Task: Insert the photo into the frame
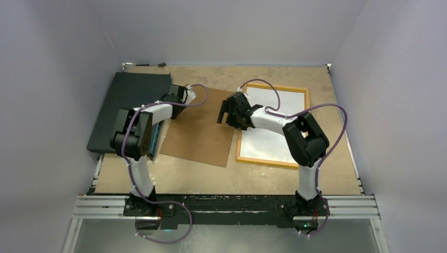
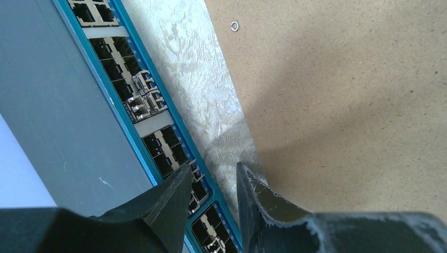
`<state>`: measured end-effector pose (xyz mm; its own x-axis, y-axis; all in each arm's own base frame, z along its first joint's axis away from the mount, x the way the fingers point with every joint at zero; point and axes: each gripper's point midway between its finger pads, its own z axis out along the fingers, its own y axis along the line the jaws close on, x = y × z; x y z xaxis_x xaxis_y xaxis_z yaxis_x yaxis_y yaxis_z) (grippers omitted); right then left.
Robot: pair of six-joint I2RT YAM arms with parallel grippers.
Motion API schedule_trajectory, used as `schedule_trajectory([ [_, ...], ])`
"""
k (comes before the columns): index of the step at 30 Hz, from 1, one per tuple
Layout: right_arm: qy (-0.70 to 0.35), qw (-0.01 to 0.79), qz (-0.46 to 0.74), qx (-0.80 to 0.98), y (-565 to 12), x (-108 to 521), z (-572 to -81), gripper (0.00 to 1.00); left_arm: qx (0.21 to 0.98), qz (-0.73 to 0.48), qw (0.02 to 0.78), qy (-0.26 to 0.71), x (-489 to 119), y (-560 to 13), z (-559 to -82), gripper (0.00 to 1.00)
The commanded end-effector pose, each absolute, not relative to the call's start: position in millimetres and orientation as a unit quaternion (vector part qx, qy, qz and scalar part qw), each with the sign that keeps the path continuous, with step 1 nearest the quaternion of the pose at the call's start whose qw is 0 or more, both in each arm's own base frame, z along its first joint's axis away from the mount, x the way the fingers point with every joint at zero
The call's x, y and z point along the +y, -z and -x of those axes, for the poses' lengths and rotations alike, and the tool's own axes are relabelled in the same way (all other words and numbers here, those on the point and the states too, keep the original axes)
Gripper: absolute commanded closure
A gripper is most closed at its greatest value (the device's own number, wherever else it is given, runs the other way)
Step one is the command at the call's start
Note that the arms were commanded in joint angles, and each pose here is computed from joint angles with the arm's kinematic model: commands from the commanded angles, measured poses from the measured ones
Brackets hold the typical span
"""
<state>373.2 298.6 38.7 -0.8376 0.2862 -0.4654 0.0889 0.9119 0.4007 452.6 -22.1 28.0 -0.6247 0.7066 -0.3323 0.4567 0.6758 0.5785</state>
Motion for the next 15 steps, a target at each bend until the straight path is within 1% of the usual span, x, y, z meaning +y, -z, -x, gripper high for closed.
schedule_trajectory([
  [1,-0.176,0.256,-0.126,0.942,-30,296,-379,0.01,0.901,-0.333,0.250,-0.123,-46,-1,-428,0.65],
  [4,-0.220,0.241,-0.127,0.937,-38,311,-376,0.01,0.914,-0.330,0.228,-0.064,-61,15,-413,0.66],
  [8,-0.292,0.240,-0.131,0.916,-69,331,-384,0.01,0.921,-0.325,0.214,-0.006,-78,26,-400,0.67],
  [11,-0.359,0.239,-0.137,0.892,-98,342,-388,0.01,0.923,-0.321,0.208,0.031,-89,29,-392,0.68],
  [15,-0.414,0.243,-0.133,0.867,-128,353,-390,0.01,0.925,-0.319,0.200,0.051,-94,33,-383,0.68],
])
